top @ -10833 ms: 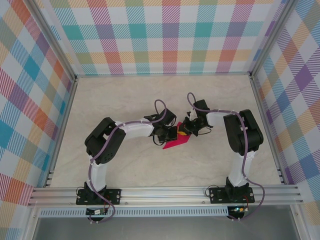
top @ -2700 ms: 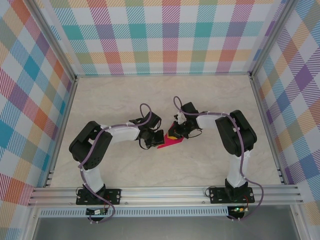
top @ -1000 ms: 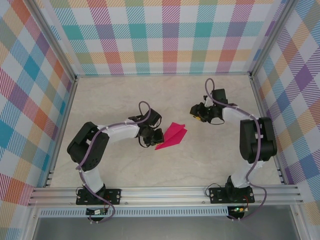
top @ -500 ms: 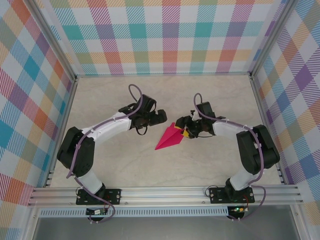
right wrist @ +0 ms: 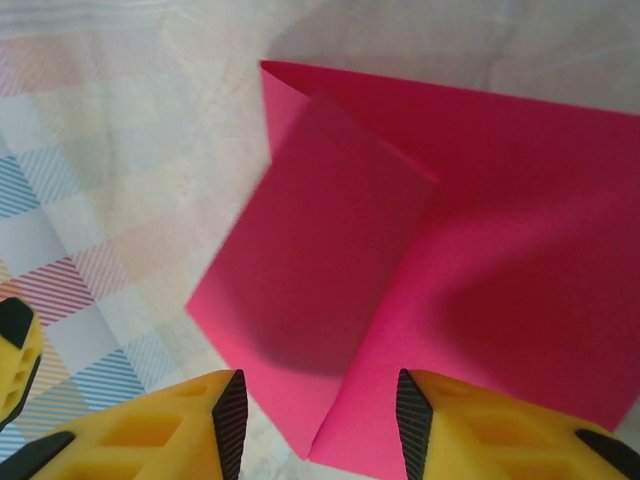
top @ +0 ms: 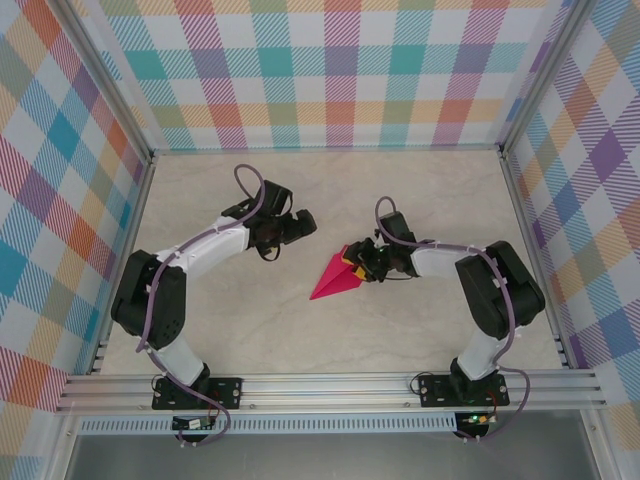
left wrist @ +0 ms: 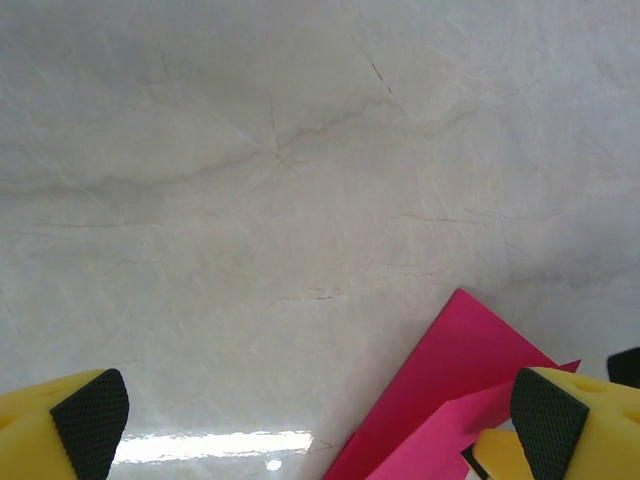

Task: Fold a paper plane with a square sheet of paper (pick it up from the middle)
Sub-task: Pick up the paper from the center of the table.

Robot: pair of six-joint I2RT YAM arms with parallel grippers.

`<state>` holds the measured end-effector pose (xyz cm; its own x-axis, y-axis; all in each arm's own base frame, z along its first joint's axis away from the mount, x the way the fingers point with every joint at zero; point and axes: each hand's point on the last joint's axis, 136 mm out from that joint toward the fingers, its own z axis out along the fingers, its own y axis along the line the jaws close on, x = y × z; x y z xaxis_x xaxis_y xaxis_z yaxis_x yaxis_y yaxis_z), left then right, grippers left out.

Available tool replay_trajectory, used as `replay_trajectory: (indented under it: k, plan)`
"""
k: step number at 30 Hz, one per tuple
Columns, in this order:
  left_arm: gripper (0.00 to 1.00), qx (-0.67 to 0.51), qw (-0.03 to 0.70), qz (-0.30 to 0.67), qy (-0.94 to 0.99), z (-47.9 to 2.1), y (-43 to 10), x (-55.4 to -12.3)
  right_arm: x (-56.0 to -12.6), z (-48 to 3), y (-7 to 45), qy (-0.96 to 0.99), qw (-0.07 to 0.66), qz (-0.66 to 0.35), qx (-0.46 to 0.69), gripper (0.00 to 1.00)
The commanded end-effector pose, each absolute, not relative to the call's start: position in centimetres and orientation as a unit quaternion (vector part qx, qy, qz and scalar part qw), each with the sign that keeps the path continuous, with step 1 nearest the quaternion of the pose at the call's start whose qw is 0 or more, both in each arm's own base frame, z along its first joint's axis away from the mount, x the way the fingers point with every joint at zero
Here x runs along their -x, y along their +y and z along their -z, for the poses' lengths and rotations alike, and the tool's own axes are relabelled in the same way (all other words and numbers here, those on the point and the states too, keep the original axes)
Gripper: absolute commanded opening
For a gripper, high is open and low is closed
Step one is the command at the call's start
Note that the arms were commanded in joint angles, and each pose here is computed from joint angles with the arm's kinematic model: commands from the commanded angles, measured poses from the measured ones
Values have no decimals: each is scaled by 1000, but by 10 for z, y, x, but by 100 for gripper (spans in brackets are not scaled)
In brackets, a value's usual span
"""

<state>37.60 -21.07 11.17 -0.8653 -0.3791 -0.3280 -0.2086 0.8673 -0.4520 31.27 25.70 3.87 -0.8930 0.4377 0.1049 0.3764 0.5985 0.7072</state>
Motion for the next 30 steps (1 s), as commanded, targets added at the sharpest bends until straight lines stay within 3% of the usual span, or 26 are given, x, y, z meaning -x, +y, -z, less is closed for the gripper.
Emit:
replay_trajectory:
  k: [1,10,17,20,30]
  plan:
    - [100,163,198,225,940,-114,-214,-380,-323,-43,266,887,50,-396,-230,46]
    - [100,165,184,259,934,-115,-215,-379,-331,-51,289,875,73,-443,-182,38]
    - [100,160,163,308,924,-122,-212,-373,-341,-68,295,866,113,-466,-144,15]
    - [100,155,152,346,913,-129,-214,-368,-345,-96,296,856,138,-485,-115,9]
    - [100,125,153,522,830,-192,-244,-356,-375,-229,287,772,151,-617,-35,9]
